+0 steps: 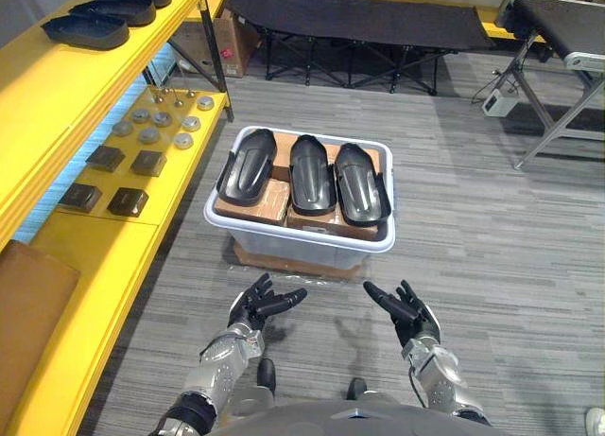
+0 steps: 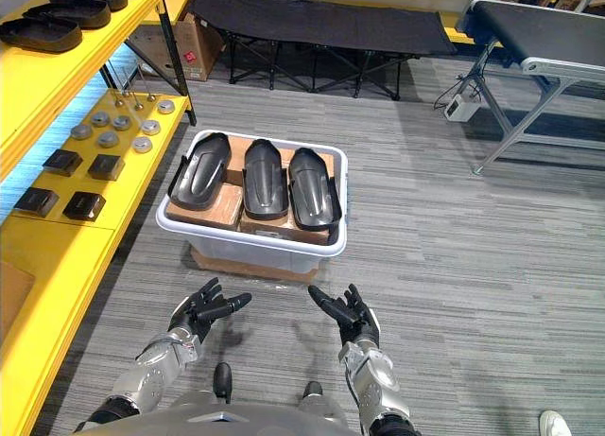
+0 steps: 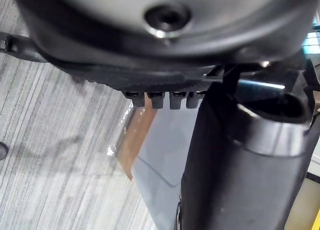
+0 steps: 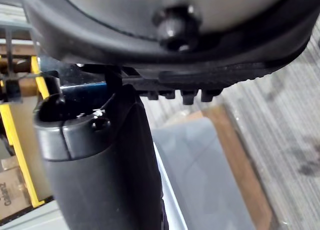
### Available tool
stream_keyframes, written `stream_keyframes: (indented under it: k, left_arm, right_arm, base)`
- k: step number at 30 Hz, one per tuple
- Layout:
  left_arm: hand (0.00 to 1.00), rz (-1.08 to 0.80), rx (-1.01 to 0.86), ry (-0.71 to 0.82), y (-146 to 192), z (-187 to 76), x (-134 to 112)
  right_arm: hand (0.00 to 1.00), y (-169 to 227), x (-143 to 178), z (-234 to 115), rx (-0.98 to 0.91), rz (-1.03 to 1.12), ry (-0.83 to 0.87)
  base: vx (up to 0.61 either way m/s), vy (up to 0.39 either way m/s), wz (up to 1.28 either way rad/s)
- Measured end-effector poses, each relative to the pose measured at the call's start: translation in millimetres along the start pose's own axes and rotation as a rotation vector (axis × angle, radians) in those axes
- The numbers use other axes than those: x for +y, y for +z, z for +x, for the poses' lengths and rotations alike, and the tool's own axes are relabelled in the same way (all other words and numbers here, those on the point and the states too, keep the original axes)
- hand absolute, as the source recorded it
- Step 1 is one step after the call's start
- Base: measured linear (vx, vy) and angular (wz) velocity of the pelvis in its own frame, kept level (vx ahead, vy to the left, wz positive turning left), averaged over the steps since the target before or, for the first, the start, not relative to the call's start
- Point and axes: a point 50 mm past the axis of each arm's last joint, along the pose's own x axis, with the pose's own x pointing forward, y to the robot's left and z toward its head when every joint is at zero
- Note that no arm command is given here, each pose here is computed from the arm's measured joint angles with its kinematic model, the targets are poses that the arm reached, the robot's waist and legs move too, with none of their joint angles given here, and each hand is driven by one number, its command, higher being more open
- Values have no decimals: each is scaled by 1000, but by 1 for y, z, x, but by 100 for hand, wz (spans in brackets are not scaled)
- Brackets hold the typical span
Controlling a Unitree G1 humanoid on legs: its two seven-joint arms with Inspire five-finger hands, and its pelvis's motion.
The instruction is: Walk over and take three plastic housings, then place them on the shelf
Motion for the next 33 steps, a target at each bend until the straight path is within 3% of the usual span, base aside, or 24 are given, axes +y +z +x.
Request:
stream_keyframes:
  k: [19,33]
  left_arm:
    - [100,-5,4,4,-1,0,2]
    - [100,120,110,62,-18,-6,15]
  right_arm:
    - [100,-8,8,1,28,-23,25]
    - [100,-36,15,-8,132,29,-85]
  base:
    - [-10,-1,0]
    - [0,0,0]
